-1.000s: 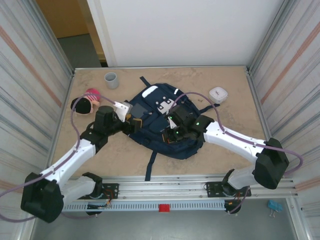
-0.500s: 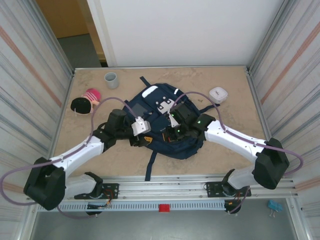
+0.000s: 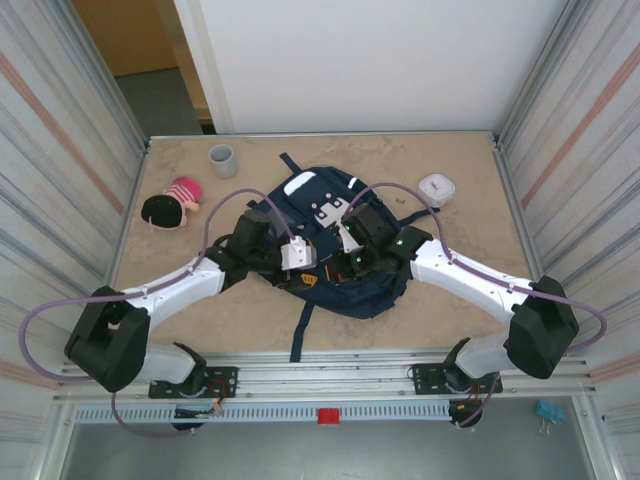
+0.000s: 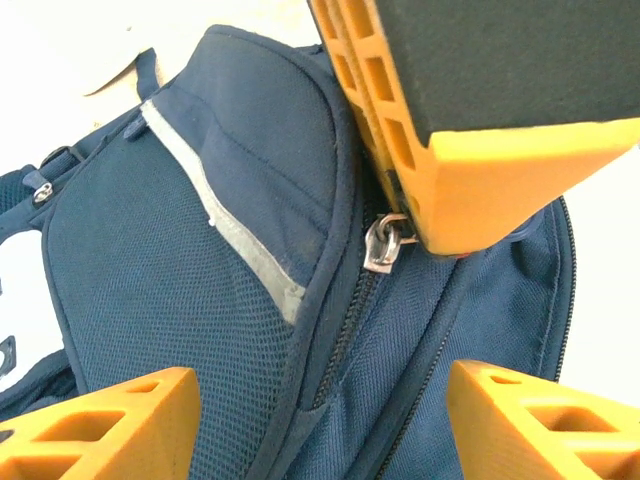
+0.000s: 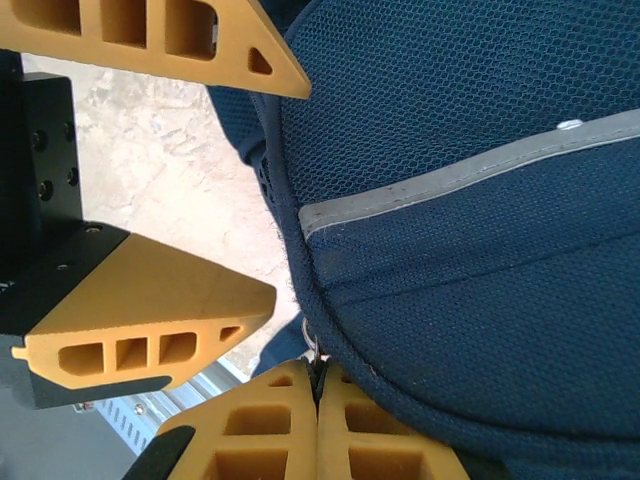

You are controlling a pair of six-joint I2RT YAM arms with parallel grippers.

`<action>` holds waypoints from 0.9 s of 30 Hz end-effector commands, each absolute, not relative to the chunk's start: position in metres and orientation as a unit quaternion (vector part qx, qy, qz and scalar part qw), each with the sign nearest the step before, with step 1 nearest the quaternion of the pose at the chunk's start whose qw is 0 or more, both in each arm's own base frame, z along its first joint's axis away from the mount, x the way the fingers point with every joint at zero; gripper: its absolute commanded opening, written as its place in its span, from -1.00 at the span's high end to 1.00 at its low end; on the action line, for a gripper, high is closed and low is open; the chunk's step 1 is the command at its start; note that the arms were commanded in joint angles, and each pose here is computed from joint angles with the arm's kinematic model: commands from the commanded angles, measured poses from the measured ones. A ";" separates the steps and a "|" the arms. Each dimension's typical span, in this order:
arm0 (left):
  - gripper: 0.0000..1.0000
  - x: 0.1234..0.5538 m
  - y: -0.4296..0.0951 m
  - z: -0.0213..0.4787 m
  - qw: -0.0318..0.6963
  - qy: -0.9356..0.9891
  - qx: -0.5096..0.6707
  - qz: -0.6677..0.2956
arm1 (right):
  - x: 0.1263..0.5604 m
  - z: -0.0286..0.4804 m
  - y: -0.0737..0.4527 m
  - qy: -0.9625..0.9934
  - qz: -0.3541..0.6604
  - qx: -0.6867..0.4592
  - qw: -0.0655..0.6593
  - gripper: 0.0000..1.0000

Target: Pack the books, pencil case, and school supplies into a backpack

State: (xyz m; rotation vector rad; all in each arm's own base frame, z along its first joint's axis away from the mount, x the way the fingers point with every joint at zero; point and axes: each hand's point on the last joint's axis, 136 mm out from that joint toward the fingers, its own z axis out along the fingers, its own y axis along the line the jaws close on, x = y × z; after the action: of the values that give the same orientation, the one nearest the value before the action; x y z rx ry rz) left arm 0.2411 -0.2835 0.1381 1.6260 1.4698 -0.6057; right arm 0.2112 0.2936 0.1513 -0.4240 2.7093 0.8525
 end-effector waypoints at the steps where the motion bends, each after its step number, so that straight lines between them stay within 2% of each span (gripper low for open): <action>1: -0.30 0.240 -0.294 0.149 0.434 0.553 0.668 -0.246 | 0.214 0.170 0.302 0.917 0.328 -0.165 0.159 1.00; 12: -0.19 0.245 -0.305 0.145 0.433 0.544 0.675 -0.248 | 0.212 0.169 0.295 0.918 0.326 -0.158 0.162 1.00; 17: 0.17 0.251 -0.307 0.149 0.441 0.547 0.668 -0.245 | 0.211 0.169 0.290 0.920 0.321 -0.154 0.162 1.00; 21: 0.66 0.249 -0.300 0.144 0.433 0.555 0.667 -0.244 | 0.217 0.163 0.266 0.938 0.274 -0.132 0.165 1.00; 22: 0.72 0.248 -0.298 0.142 0.431 0.557 0.667 -0.245 | 0.217 0.163 0.259 0.942 0.263 -0.129 0.167 1.00; 27: 0.79 0.247 -0.289 0.140 0.428 0.565 0.661 -0.246 | 0.221 0.153 0.220 0.960 0.193 -0.116 0.164 1.00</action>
State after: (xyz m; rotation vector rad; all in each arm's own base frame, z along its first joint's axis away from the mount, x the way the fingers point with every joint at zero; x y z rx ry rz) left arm 0.2503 -0.2974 0.1366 1.6646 1.4000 -0.5908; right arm 0.2176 0.2581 0.1558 -0.3591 2.7050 0.7626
